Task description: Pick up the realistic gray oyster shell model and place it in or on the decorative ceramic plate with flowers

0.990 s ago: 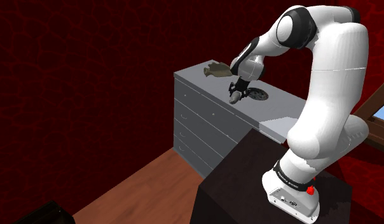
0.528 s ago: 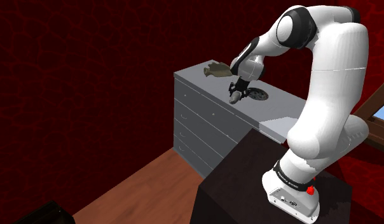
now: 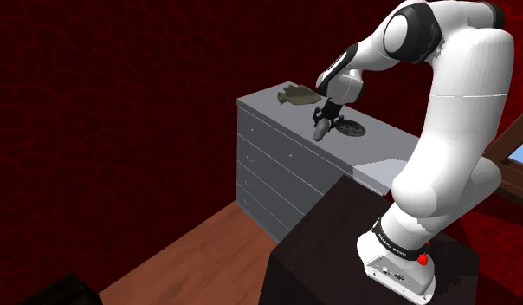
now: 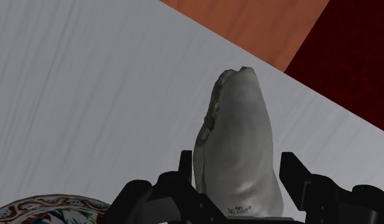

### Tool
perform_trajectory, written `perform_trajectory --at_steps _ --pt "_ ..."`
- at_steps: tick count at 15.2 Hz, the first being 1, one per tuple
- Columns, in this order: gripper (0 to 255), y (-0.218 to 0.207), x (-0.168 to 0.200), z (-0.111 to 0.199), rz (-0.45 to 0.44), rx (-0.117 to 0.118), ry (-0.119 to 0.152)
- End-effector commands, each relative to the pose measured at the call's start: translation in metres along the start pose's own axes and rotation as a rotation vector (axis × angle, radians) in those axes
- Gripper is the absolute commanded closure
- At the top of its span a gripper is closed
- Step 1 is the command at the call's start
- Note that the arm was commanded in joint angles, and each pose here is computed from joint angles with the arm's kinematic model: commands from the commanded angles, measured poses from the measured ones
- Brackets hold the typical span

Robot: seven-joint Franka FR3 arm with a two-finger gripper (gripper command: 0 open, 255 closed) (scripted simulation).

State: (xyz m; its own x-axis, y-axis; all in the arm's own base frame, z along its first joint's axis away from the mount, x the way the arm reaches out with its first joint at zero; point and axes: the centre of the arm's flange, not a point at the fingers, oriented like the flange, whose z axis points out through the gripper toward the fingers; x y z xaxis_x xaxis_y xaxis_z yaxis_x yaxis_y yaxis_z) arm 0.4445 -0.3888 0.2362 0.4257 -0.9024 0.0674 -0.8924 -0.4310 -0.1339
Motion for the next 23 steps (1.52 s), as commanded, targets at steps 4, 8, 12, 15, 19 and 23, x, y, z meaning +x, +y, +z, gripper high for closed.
perform_trajectory --at_steps 4,8,12,15,19,23 --pt "255 -0.003 0.002 -0.027 0.000 0.000 0.000" --pt "255 -0.006 0.004 -0.048 0.000 0.000 0.000" --pt "255 -0.009 0.005 -0.069 0.000 0.000 0.000" --pt "255 0.020 0.032 -0.071 0.000 0.000 0.000" --pt "255 0.059 0.068 -0.075 0.000 0.000 0.000" --pt "255 0.097 0.104 -0.078 0.000 0.000 0.000"
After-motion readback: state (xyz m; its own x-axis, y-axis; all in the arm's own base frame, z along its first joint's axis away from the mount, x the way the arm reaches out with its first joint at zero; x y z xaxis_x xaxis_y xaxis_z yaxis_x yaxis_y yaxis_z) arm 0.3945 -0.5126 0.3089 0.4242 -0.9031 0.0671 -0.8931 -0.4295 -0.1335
